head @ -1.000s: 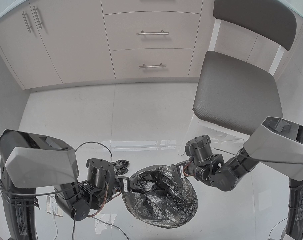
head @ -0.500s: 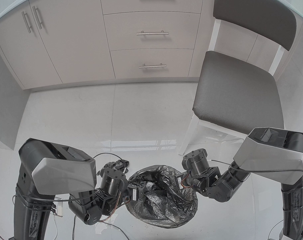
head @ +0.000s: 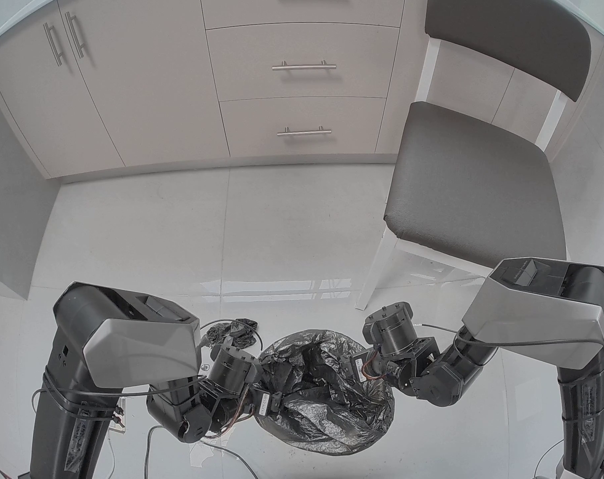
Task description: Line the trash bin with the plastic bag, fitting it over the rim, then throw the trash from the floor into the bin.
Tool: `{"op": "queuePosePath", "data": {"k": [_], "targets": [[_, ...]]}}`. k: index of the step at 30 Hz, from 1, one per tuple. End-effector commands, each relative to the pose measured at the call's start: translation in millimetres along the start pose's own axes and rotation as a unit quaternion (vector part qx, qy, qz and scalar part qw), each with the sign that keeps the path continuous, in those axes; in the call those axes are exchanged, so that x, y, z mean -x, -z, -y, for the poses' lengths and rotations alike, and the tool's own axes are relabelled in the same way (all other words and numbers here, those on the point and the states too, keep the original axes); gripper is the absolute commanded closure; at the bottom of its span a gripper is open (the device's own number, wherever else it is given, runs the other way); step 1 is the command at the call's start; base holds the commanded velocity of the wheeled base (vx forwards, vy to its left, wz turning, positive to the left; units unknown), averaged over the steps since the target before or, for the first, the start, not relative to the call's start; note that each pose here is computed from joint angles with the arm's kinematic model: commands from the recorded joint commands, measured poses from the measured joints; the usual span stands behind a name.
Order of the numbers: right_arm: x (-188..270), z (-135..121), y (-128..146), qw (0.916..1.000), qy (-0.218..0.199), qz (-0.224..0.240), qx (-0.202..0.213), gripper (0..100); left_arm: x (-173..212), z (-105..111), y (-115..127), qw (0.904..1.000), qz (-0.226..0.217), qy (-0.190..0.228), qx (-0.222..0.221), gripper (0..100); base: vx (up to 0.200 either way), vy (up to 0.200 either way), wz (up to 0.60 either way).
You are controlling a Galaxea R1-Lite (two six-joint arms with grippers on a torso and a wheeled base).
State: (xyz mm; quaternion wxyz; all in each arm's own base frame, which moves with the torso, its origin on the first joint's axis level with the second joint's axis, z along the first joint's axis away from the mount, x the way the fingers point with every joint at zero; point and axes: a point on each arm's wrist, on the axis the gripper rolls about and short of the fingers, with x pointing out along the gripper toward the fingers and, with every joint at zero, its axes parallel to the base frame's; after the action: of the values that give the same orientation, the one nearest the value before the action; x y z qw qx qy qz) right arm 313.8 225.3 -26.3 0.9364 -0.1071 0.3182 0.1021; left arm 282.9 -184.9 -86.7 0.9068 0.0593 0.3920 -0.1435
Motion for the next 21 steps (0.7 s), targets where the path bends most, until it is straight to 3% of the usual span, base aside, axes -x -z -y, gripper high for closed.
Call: {"op": "queuePosePath", "data": {"k": [1, 13, 21], "targets": [[-0.1, 0.0, -0.1, 1.0, 0.002, 0.001, 0.0, 0, -0.6, -3.4, -18.4, 0.9997, -0.022, -0.009, 0.005, 0, 0.0, 0.0, 0.0], [1.5, -0.3, -2.1, 1.0, 0.003, 0.005, -0.001, 0, -3.3, -2.0, -23.3, 0.9993, -0.03, -0.012, 0.021, 0, 0.0, 0.0, 0.0], [26.8, -31.5, -4.3, 0.9984, -0.043, 0.028, 0.024, 0, -3.0, -2.1, -22.8, 0.9992, -0.03, -0.012, 0.026, 0, 0.0, 0.0, 0.0]]}}
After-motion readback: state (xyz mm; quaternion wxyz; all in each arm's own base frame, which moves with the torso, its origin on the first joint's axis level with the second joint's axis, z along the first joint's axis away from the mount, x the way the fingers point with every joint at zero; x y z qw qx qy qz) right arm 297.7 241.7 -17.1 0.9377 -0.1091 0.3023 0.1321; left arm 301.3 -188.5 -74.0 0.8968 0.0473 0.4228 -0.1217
